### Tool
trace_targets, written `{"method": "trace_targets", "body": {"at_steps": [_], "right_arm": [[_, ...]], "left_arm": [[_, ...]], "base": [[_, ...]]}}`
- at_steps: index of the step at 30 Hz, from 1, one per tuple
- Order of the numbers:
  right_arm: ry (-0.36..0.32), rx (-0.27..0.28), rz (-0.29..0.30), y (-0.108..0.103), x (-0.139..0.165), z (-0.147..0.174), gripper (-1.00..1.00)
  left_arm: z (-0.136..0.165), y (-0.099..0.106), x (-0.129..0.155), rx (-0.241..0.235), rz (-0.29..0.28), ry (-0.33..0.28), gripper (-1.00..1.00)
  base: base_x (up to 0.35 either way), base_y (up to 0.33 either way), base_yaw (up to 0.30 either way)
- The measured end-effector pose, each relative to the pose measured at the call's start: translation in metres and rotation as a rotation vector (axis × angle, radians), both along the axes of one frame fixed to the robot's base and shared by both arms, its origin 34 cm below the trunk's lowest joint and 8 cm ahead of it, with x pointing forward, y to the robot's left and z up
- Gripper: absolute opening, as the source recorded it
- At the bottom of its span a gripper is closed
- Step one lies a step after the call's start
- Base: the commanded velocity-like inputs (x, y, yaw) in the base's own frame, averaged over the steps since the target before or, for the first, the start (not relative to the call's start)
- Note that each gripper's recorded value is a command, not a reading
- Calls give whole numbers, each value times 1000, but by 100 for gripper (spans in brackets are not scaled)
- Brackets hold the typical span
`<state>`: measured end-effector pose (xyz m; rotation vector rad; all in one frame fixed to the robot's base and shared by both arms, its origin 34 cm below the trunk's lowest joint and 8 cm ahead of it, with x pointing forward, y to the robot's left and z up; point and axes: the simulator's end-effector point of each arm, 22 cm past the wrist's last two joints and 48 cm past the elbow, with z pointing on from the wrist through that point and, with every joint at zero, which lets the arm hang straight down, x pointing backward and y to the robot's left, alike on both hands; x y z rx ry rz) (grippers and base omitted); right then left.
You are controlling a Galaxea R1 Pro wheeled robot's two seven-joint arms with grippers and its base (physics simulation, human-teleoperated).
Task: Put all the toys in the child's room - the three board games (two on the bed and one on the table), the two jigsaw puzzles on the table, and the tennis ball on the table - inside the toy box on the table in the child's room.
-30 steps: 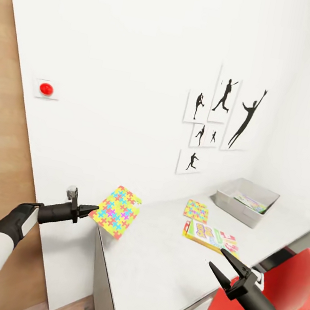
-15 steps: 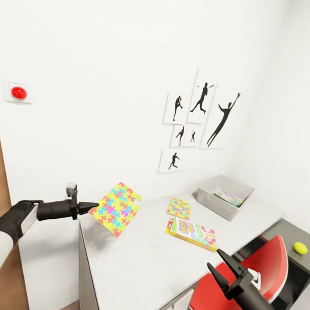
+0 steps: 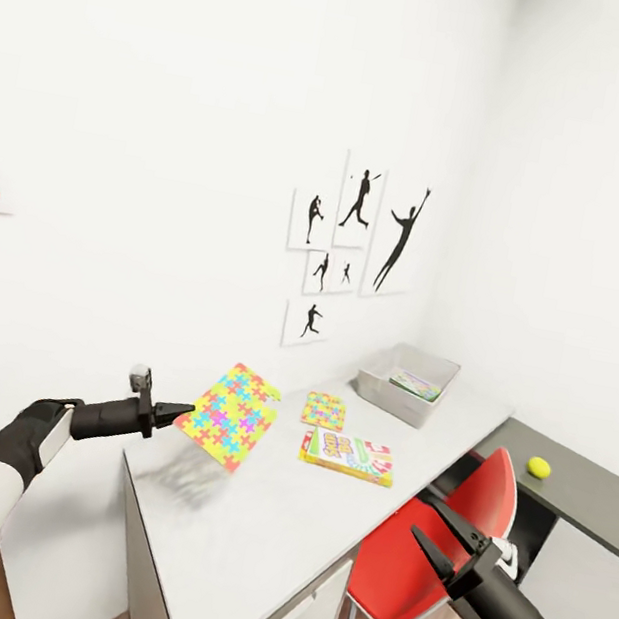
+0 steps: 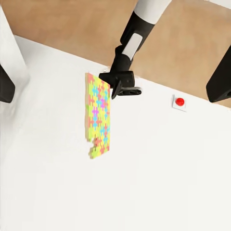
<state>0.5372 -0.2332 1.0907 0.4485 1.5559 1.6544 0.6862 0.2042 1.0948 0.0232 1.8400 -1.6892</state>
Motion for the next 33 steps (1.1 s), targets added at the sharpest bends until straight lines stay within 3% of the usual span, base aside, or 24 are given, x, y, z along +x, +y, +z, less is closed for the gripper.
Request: {"method": "trace_targets", "body": {"at_steps": [15, 22, 33], "right_arm": [[-2, 4, -3, 1, -3, 18, 100], [-29, 4, -59, -7, 2, 30, 100], [-39, 3, -65, -9, -2, 45, 100]], "left_arm": [[19, 3, -4, 4, 3, -2, -100], [26, 3, -5, 4, 4, -2, -100], [43, 3, -10, 4, 4, -12, -100]], "base": [[0, 0, -102], [0, 0, -9], [0, 0, -189]]}}
